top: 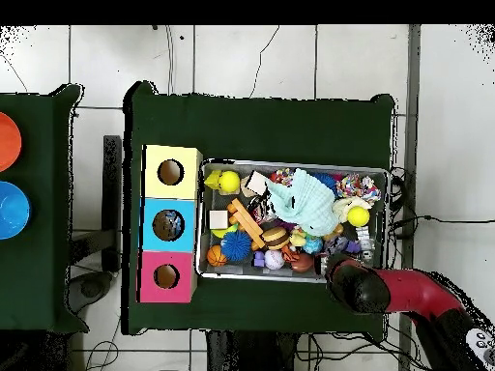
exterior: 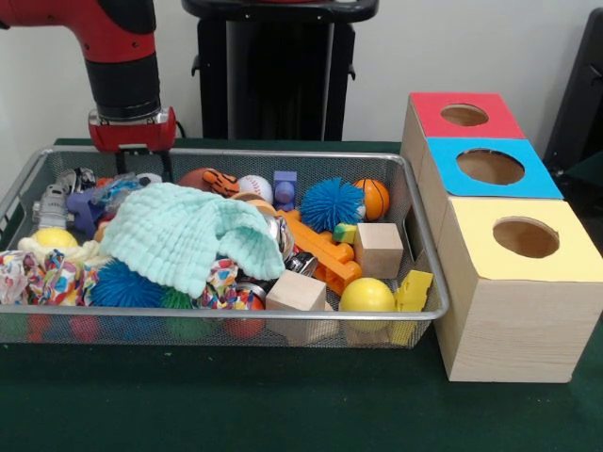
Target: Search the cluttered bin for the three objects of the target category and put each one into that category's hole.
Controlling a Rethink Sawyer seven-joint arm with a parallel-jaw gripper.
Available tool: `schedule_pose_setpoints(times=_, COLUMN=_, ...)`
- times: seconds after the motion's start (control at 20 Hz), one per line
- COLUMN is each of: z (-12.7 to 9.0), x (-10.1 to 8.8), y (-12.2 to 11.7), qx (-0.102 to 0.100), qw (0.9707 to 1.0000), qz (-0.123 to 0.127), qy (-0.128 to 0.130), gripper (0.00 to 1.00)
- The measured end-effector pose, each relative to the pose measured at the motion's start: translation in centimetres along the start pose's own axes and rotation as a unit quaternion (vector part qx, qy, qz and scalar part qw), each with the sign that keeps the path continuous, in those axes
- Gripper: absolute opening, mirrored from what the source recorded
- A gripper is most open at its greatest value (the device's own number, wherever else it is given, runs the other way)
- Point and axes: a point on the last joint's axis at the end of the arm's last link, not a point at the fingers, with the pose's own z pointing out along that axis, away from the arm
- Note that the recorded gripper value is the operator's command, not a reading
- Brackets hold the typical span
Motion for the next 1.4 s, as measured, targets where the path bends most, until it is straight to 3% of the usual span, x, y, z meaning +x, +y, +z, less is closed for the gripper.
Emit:
schedule_pose_setpoints(times=0.5, z=0.0, x=0.1, y=-0.2, qx=0.001, qw=1.0, qz=0.0, qy=0.0, gripper=1.0)
schedule_pose_setpoints(times=0.8, z=-0.1, x=0.7, y=-1.6, qx=0.002, qw=0.9999, qz=0.015, qy=-0.004, gripper=1.0)
schedule_pose_setpoints(times=1.0, z=-0.4, x=0.6, y=-2.9, qx=0.006, qw=0.9992, qz=0.027, qy=-0.031, gripper=1.0)
schedule_pose_setpoints(times=1.25, z=-1.0, x=0.6, y=-4.1, qx=0.009, qw=0.9956, qz=0.042, qy=-0.083, gripper=1.0)
schedule_pose_setpoints(times=1.4, z=-1.0, x=0.9, y=-4.3, qx=0.007, qw=0.9943, qz=0.047, qy=-0.095, gripper=1.0)
